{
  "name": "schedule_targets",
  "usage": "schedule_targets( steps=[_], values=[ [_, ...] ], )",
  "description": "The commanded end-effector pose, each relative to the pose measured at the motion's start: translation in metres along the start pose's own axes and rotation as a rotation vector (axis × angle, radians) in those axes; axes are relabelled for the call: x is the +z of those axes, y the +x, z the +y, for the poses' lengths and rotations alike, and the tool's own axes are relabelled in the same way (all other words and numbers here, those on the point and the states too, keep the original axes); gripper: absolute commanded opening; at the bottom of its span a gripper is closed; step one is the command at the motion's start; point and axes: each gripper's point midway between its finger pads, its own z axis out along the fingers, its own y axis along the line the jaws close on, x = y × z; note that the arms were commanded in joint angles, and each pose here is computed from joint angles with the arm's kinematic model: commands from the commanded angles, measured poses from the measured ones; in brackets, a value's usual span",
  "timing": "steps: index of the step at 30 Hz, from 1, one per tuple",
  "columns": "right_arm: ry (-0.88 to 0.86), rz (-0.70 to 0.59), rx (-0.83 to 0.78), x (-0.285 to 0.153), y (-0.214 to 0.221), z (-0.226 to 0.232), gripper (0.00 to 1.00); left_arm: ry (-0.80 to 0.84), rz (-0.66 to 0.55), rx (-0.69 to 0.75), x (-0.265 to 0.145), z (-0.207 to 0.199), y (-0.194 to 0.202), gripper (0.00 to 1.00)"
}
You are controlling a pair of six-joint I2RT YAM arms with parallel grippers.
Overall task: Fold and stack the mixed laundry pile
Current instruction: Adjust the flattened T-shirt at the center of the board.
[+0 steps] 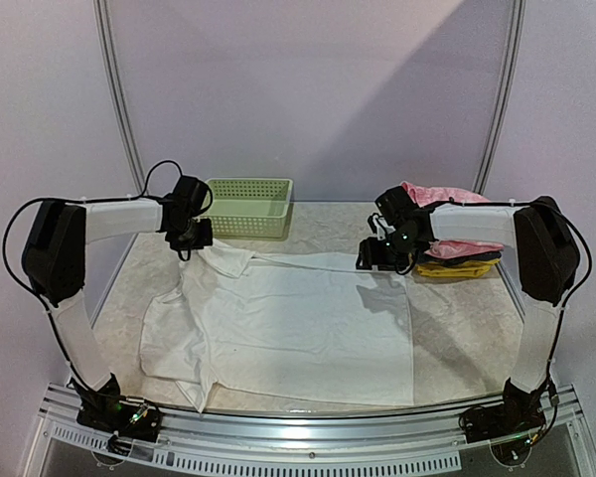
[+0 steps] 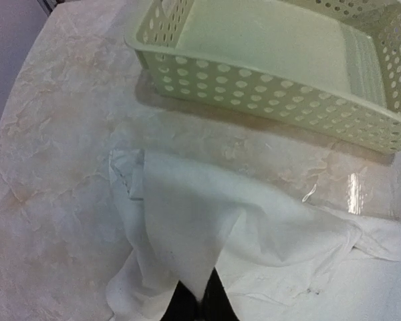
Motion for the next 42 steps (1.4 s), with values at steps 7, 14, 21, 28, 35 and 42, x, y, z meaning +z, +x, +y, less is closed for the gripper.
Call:
schedule_targets(
  steps=[7, 14, 21, 28, 35, 42],
  values=[
    [-0.021, 0.01, -0.024, 0.005, 0.004, 0.006, 0.64, 0.023, -0.082, -0.058, 0.006, -0.008, -0.079, 0.0],
    [-0.017, 0.016, -0.029, 0.006, 0.005, 0.004, 0.64, 0.12, -0.088, -0.176, 0.038, -0.014, -0.122, 0.0],
    [-0.016, 0.028, -0.035, 0.01, 0.008, 0.004, 0.64, 0.212, -0.075, -0.305, 0.076, -0.015, -0.149, 0.0],
    [-0.011, 0.031, -0.038, 0.011, 0.008, 0.003, 0.64, 0.31, -0.087, -0.46, 0.104, -0.012, -0.165, 0.03],
    [-0.002, 0.035, -0.044, 0.009, 0.009, 0.001, 0.64, 0.351, -0.14, -0.454, 0.091, -0.014, -0.184, 0.47],
    [-0.009, 0.003, -0.053, 0.003, 0.0, 0.005, 0.64, 0.334, -0.212, -0.347, 0.038, -0.01, -0.197, 0.91]
  ],
)
